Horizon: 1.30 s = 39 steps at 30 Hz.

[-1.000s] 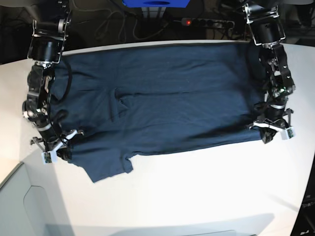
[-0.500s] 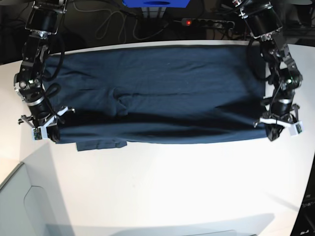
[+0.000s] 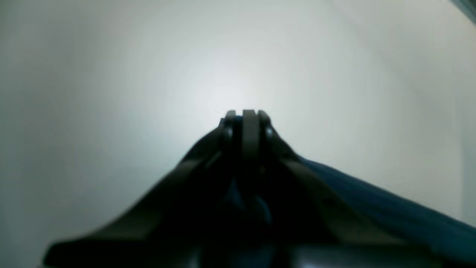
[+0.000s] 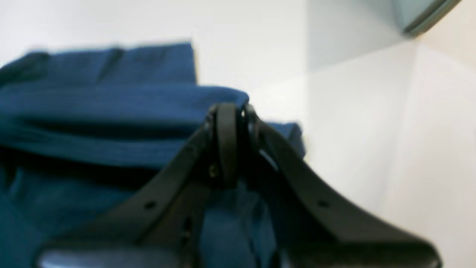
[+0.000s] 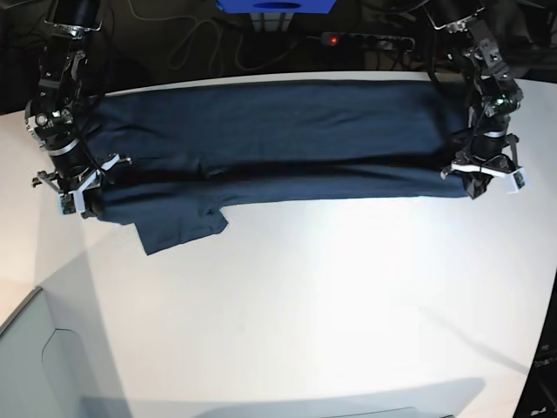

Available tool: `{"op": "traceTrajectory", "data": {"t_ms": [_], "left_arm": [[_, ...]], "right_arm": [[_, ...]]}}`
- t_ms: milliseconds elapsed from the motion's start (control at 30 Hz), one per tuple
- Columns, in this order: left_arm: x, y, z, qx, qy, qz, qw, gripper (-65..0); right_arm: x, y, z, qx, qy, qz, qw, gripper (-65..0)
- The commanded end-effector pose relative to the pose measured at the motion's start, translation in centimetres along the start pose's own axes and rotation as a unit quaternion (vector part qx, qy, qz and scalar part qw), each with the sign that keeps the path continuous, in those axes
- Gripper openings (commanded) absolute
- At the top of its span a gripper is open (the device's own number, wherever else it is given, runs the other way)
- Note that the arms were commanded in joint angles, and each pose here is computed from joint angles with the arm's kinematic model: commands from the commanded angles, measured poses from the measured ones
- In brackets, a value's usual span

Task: Fold the T-shirt properly
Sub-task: 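Grasp the hem corners and fold the hem up over the shirt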

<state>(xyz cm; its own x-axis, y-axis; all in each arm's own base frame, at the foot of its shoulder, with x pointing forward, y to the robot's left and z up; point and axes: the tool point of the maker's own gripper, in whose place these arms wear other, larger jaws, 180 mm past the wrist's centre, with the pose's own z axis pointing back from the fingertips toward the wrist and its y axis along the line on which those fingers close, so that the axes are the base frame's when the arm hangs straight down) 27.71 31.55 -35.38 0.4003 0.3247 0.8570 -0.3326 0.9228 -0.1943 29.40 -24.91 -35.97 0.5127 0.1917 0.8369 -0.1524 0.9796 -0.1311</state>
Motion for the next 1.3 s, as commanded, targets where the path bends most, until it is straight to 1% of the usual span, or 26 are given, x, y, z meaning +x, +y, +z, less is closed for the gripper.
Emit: {"op": "traceTrajectory", "data": {"t_ms": [0, 167, 300, 367, 433, 500, 567, 667, 733, 833, 900, 967, 1100, 1267], "left_arm": [[1.6, -0.1, 0.1, -0.003, -0.028, 0.001, 1.000, -65.0], [1.2, -0.2, 0.1, -0.004, -0.023, 0.001, 1.000, -65.0], [1.2, -0.2, 0.1, -0.004, -0.023, 0.002, 1.000, -65.0], [1.1, -0.2, 0.1, -0.004, -0.021, 0.001, 1.000, -65.0], [1.0, -0.2, 0.2, -0.004, -0.020, 0.001, 1.000, -65.0], [1.0, -0.2, 0.2, -0.004, -0.020, 0.001, 1.000, -65.0], [1.0, -0.2, 0.2, -0.004, -0.020, 0.001, 1.000, -65.0], [0.8, -0.2, 0.2, -0.004, -0.018, 0.001, 1.000, -65.0], [0.3, 0.0, 0.4, -0.002, -0.012, 0.000, 1.000, -64.6], [0.0, 0.1, 0.6, 0.000, -0.010, 0.003, 1.000, -64.8], [-0.2, 0.1, 0.6, 0.001, -0.009, 0.008, 1.000, -64.9], [-0.3, 0.0, 0.6, 0.000, -0.009, 0.010, 1.000, -64.9], [-0.2, -0.3, 0.6, -0.003, -0.010, 0.009, 1.000, -65.0], [-0.1, -0.2, 0.5, -0.002, -0.011, 0.010, 1.000, -65.0]], "right_arm": [[1.2, -0.6, 0.2, -0.004, -0.022, 0.007, 0.9997, -64.8], [0.2, -0.5, 0.2, -0.002, -0.009, 0.003, 0.9999, -63.5], [-0.7, -0.6, 0.2, -0.004, 0.026, 0.005, 0.9997, -51.1], [-0.8, -0.8, 0.2, -0.007, 0.032, 0.004, 0.9995, -43.8], [-0.6, -0.9, 0.3, -0.008, 0.029, 0.007, 0.9995, -35.9], [0.5, -0.8, 0.6, -0.009, 0.015, 0.015, 0.9997, -30.7], [1.9, -0.7, 1.1, -0.010, -0.002, 0.024, 0.9996, -27.6], [4.5, -0.3, 1.9, -0.013, -0.034, 0.043, 0.9984, -24.9], [5.6, -0.1, 2.3, -0.013, -0.048, 0.051, 0.9975, -24.8], [6.3, 0.1, 2.3, -0.011, -0.054, 0.056, 0.9969, -24.7], [7.0, 0.7, 1.5, -0.003, -0.052, 0.059, 0.9969, -22.7], [6.8, 1.4, 0.2, 0.009, -0.028, 0.061, 0.9977, -21.1], [6.5, 2.3, -2.7, 0.035, 0.014, 0.062, 0.9974, -20.8], [5.8, 2.3, -6.1, 0.051, 0.041, 0.037, 0.9972, -20.7]]}}
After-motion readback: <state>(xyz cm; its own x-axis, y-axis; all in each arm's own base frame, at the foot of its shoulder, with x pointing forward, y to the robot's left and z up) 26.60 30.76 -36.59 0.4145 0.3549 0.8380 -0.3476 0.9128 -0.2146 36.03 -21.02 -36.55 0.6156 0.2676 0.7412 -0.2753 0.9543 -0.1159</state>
